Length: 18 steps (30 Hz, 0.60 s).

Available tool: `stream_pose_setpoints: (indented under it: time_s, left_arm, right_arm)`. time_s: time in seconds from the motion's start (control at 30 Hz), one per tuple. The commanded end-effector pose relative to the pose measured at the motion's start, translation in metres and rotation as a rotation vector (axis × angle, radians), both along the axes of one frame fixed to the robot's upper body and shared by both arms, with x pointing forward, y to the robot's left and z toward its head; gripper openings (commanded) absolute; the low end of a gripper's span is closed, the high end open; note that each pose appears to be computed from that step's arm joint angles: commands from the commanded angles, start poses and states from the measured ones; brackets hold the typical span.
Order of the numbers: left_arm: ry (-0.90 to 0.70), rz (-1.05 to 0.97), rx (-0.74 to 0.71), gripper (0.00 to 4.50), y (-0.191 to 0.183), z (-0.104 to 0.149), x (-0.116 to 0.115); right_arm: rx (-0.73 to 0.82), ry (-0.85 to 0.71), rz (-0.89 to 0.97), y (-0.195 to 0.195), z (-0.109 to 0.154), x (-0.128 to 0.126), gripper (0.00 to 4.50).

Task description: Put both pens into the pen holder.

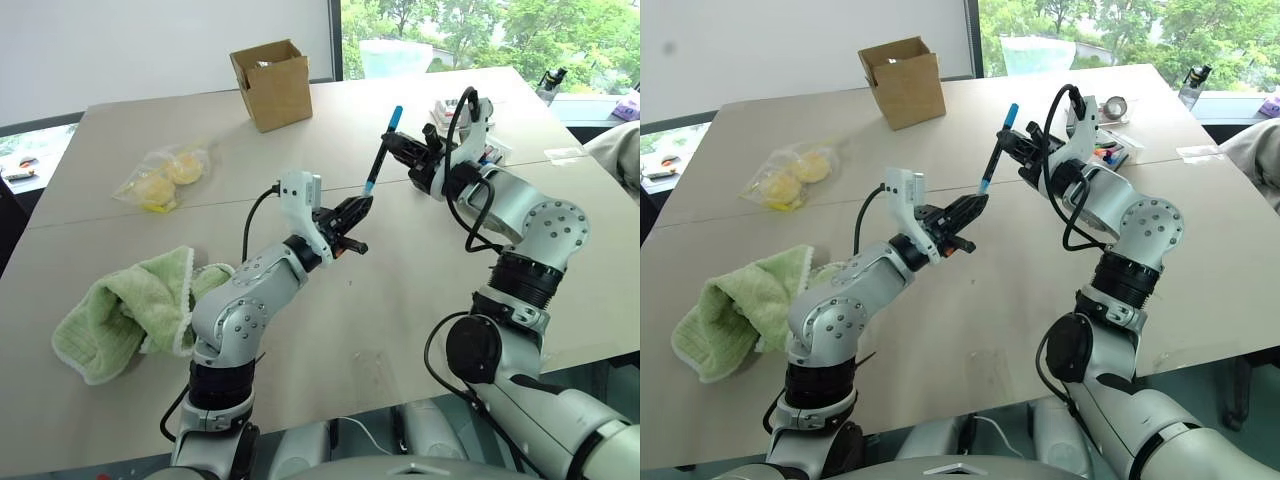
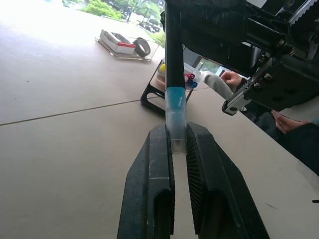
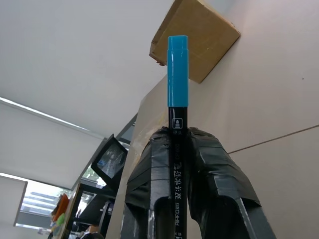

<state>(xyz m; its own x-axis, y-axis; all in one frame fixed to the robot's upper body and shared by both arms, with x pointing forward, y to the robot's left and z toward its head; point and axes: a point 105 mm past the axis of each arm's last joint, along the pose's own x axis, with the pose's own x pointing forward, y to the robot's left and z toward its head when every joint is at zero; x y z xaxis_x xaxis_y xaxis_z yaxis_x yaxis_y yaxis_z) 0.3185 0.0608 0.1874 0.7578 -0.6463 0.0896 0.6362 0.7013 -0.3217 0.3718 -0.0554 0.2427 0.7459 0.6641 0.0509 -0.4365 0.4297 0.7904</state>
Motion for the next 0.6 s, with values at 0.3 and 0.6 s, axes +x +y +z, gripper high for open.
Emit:
stream_pose_setpoints:
  time_s: [0.3,0.6]
  left_arm:
    - [-0.12,-0.098,0.157,0.0,0.011,0.001,-0.024]
    - [-0.148,-0.133,0.213,0.0,0.016,-0.002,-0.028]
  right_arm:
    - [-0.159,-0.072,0.183,0.002,-0.007,-0.013,3.87]
    - [-0.315,-0.15,0.307,-0.011,-0.008,-0.014,3.87]
